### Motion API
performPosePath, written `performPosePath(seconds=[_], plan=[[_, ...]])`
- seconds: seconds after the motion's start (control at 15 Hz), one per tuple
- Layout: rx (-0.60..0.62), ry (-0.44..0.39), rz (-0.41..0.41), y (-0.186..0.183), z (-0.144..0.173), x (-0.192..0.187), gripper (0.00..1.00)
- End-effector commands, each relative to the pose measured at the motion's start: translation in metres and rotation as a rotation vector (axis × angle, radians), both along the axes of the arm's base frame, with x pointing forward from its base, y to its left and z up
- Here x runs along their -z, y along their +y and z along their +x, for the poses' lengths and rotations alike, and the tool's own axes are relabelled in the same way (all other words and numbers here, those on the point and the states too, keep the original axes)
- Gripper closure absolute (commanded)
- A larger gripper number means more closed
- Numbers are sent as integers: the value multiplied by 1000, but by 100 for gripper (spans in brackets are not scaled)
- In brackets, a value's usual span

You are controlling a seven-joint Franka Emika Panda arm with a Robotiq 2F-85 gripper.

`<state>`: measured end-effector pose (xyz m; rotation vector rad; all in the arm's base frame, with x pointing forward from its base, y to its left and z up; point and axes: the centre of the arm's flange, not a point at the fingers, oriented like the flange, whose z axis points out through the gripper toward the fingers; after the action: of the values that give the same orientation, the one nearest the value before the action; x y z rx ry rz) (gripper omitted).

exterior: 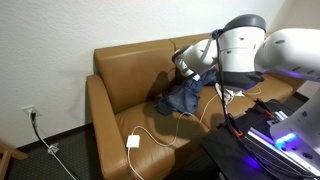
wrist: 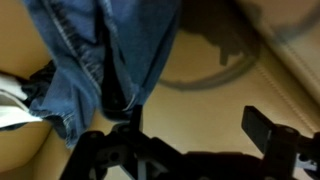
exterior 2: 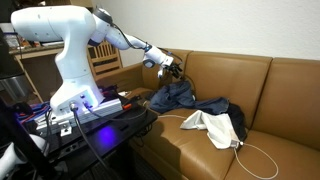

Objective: Spread the jeans on the couch

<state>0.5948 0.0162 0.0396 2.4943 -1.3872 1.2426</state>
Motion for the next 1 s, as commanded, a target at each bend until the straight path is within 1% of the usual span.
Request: performPosePath(seconds=[0.0, 0.2, 0.33, 0.4, 0.47, 0.53, 0.6, 0.67, 0.73, 0.8, 0.87, 0.93], plan=[[-101, -27, 182, 18, -5, -9, 0], [-214, -9, 328, 50, 2, 0, 0], [-298, 56, 383, 75, 2, 21, 0], [-343, 102, 385, 90, 0, 34, 0], [-387, 151, 357, 107, -7, 49, 0], [-420, 191, 302, 118, -16, 56, 0], [-426, 198, 212, 122, -25, 54, 0], [-394, 172, 297, 114, -13, 57, 0], [-405, 190, 259, 120, -20, 61, 0], [-412, 195, 240, 125, -24, 62, 0], [-429, 258, 256, 123, -20, 66, 0], [-475, 332, 269, 128, -20, 72, 0]])
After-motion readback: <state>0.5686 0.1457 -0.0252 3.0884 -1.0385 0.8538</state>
